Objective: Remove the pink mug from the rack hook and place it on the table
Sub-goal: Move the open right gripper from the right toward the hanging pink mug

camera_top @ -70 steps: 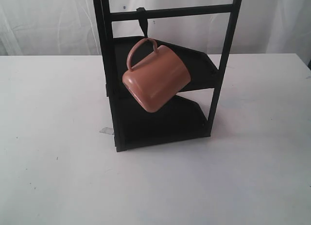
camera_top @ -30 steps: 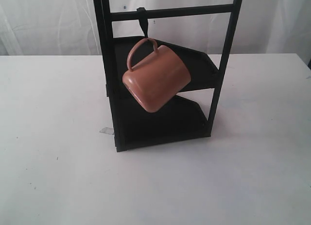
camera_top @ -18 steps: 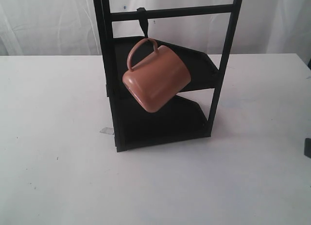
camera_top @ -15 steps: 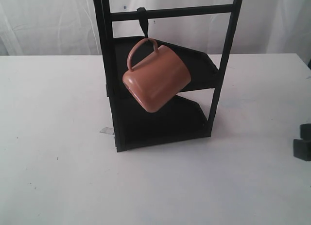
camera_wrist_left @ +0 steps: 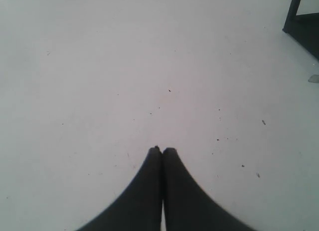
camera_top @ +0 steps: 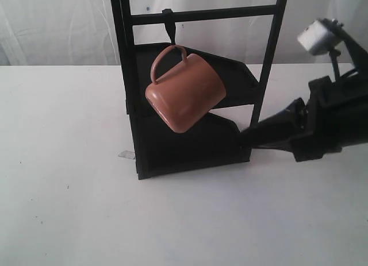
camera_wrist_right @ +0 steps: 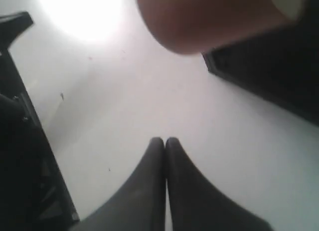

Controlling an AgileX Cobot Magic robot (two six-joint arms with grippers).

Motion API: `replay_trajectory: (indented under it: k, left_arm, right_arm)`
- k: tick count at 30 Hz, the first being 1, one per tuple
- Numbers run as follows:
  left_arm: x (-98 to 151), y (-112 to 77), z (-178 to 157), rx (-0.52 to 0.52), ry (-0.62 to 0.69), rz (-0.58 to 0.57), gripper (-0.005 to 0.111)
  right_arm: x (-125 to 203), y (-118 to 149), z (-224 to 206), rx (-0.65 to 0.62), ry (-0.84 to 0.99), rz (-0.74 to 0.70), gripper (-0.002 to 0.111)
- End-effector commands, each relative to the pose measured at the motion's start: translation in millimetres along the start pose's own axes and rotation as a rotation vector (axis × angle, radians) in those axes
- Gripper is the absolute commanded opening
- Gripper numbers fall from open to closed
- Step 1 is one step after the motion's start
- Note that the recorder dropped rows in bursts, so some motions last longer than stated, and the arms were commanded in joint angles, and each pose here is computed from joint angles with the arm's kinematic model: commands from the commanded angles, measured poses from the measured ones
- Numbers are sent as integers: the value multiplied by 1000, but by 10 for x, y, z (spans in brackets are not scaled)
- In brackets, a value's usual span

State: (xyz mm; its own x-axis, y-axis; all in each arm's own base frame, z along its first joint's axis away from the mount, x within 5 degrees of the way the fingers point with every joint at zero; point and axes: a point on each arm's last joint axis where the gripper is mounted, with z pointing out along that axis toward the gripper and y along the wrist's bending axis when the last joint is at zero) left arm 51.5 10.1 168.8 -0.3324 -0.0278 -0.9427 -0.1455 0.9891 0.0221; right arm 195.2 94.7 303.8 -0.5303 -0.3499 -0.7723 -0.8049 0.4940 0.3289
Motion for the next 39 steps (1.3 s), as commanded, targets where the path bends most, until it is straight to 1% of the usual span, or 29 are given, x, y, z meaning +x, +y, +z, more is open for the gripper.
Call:
replay_trajectory:
  k: [1, 2, 4, 5, 6, 9, 12, 13, 14, 15, 17, 18, 20, 21, 24, 26, 30, 34, 39]
  left_arm:
    - [2, -3, 2, 6, -4, -4, 0]
    - [2, -3, 2, 6, -4, -4, 0]
    - [2, -3, 2, 6, -4, -4, 0]
    - [2, -3, 2, 6, -4, -4, 0]
    - [2, -3, 2, 6, -4, -4, 0]
    - [2, -3, 2, 6, -4, -4, 0]
    - [2, -3, 2, 6, -4, -4, 0]
    - [2, -3, 2, 6, -4, -4, 0]
    - [2, -3, 2, 6, -4, -4, 0]
    - [2, -3, 2, 6, -4, -4, 0]
    - [2, -3, 2, 6, -4, -4, 0]
    - [2, -3, 2, 6, -4, -4, 0]
    - [2, -3, 2, 6, -4, -4, 0]
    - [2, -3, 2, 6, -4, -4, 0]
    - [2, -3, 2, 6, -4, -4, 0]
    - [2, -3, 2, 6, -4, -4, 0]
    - [2, -3, 2, 6, -4, -4, 0]
    - [2, -3, 2, 6, -4, -4, 0]
    - [2, -3, 2, 6, -4, -4, 0]
  right_arm:
    - [-158, 14, -25, 12, -144, -175, 0]
    - [-176, -10, -24, 39, -161, -221, 0]
    - [-215, -55, -26, 88, -199, -262, 0]
    - [-228, -69, -25, 97, -213, -251, 0]
    - [-243, -70, -25, 96, -230, -248, 2]
    - [-277, -46, -25, 72, -272, -301, 11]
    - [-304, 17, -34, 16, -313, -355, 25]
    - [-320, 34, -40, 1, -335, -361, 34]
    - [-325, 41, -42, -4, -343, -375, 40]
    - [-327, 42, -43, -1, -346, -393, 49]
    - [-332, 35, -44, 7, -349, -389, 60]
    - [-334, 33, -45, 10, -351, -387, 61]
    - [-337, 20, -45, 35, -351, -446, 62]
    - [-339, -18, -31, 68, -347, -492, 62]
    - [-329, -165, 91, 51, -349, -418, 62]
    - [-303, -255, 196, 3, -348, -362, 62]
    - [-295, -370, 298, -21, -372, -283, 62]
    - [-257, -417, 371, -53, -360, -309, 62]
    - [-226, -465, 445, -98, -365, -294, 61]
